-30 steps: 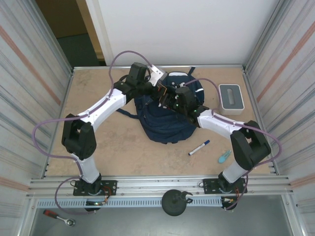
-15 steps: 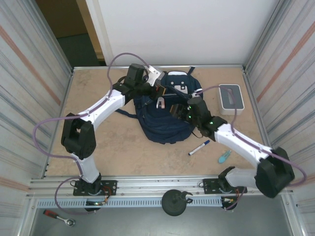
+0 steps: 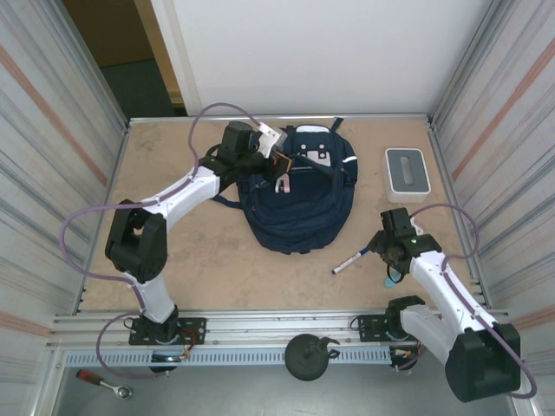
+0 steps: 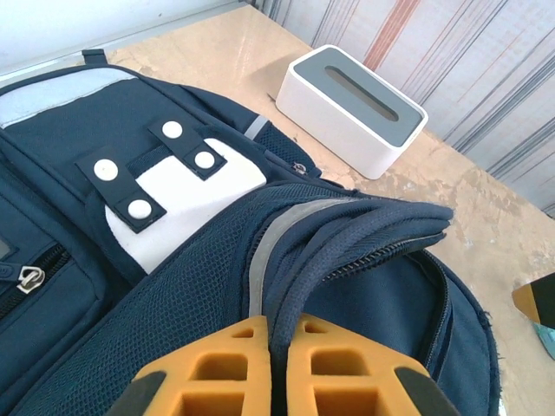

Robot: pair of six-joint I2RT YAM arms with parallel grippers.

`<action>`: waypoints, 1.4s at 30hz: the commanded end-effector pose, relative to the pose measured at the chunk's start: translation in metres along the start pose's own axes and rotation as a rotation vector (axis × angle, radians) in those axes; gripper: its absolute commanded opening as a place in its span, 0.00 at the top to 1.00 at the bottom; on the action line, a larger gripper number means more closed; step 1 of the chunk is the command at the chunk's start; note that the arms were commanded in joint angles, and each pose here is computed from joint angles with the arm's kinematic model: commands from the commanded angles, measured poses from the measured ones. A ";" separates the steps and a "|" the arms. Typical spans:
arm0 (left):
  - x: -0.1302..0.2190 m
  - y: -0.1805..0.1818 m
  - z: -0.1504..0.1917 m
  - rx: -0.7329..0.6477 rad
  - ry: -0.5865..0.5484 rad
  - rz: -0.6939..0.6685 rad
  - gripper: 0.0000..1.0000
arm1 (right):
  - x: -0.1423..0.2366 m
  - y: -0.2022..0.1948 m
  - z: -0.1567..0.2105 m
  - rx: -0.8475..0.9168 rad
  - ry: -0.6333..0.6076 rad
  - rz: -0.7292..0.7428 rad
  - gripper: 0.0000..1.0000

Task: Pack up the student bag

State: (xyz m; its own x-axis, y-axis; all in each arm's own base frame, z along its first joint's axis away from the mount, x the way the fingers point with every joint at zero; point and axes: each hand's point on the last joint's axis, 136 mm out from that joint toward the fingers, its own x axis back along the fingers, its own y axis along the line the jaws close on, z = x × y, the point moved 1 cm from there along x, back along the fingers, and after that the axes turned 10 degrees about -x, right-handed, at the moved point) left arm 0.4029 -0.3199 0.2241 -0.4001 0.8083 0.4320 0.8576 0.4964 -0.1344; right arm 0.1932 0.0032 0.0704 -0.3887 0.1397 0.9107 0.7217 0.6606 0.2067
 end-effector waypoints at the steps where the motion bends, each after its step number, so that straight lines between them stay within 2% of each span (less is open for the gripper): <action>1: 0.014 -0.003 -0.024 -0.024 -0.096 0.008 1.00 | 0.002 -0.025 0.002 -0.071 -0.016 0.098 0.24; 10: 0.018 -0.011 -0.024 -0.014 -0.138 0.038 1.00 | 0.000 -0.049 0.006 -0.152 -0.015 0.223 0.23; 16: 0.021 -0.015 -0.022 -0.014 -0.147 0.053 1.00 | -0.016 -0.047 0.016 -0.175 0.064 0.223 0.25; 18: 0.023 -0.015 -0.021 -0.014 -0.152 0.050 1.00 | -0.024 -0.049 0.023 -0.180 0.116 0.240 0.29; 27: 0.032 -0.012 -0.021 -0.008 -0.170 0.037 1.00 | -0.030 -0.046 0.027 -0.184 0.156 0.211 0.48; 34: 0.036 -0.007 -0.017 0.004 -0.168 0.023 1.00 | -0.030 -0.043 0.027 -0.176 0.162 0.195 0.56; 42: 0.036 -0.006 -0.018 0.012 -0.166 0.021 1.00 | -0.026 -0.027 0.026 -0.140 0.170 0.097 0.67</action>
State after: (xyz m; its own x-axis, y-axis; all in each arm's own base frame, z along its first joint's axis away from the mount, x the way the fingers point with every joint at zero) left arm 0.3884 -0.3069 0.2154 -0.3937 0.8437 0.3650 0.8553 0.4817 -0.1908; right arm 0.1679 -0.0032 0.0292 -0.1999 0.0900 0.9757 0.8476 0.5154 0.1261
